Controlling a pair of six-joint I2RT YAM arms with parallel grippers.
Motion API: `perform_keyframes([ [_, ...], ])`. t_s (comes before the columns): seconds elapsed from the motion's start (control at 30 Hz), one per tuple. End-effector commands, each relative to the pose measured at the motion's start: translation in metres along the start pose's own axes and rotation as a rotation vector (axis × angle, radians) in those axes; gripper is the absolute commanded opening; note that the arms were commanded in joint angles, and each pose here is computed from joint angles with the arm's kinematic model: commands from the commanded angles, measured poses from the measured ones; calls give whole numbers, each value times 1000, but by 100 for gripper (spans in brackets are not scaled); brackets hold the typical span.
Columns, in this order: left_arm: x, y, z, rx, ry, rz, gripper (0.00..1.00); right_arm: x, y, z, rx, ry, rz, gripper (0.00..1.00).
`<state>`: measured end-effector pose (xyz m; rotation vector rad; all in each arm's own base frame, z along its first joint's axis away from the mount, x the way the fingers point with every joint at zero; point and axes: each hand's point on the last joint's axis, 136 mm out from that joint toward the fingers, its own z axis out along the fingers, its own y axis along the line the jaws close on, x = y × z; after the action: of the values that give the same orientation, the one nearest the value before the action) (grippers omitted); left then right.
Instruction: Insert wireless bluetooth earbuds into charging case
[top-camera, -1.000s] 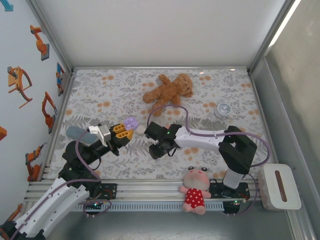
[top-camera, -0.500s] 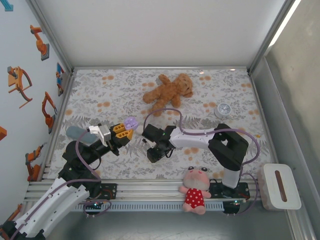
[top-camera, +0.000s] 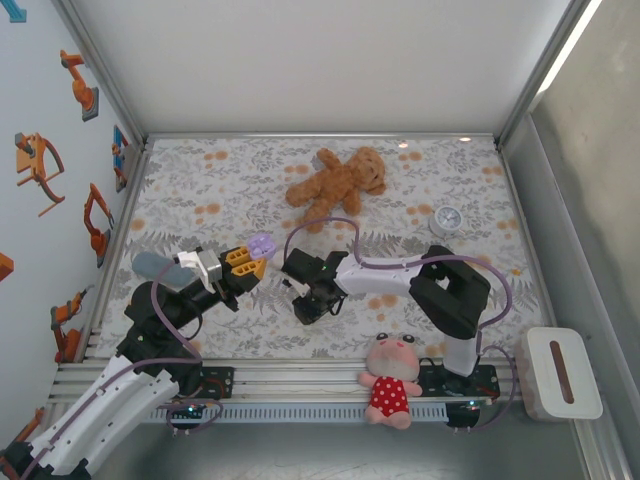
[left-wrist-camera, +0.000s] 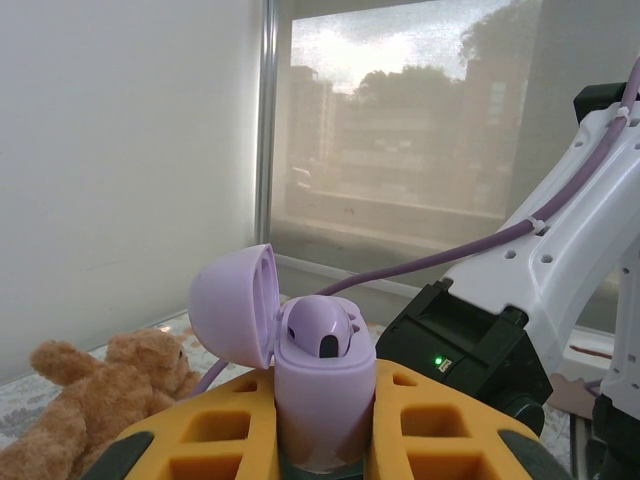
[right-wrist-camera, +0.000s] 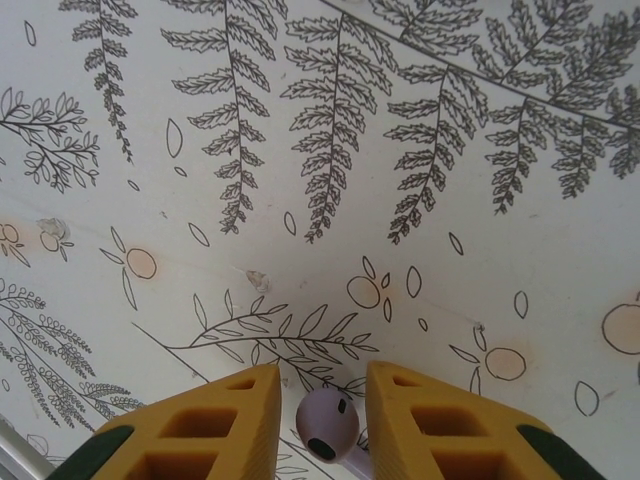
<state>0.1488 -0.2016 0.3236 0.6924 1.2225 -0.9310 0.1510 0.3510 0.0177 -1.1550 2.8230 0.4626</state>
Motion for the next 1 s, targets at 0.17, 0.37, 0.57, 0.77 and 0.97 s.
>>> perform_keyframes([
  [0.17,-5,-1,0,4,-15,7,4,6,0,3,10,43,-7,25],
  [0.37,-5,-1,0,4,-16,7,4,8,0,1,13,47,-7,26],
  [0.57,-5,-1,1,4,-15,7,4,10,-1,-1,19,52,-3,26],
  [0.77,-5,-1,1,5,-14,7,4,11,-2,-2,24,59,-4,25],
  [0.97,-4,-1,1,4,-13,5,4,12,-3,-2,26,59,-4,24],
])
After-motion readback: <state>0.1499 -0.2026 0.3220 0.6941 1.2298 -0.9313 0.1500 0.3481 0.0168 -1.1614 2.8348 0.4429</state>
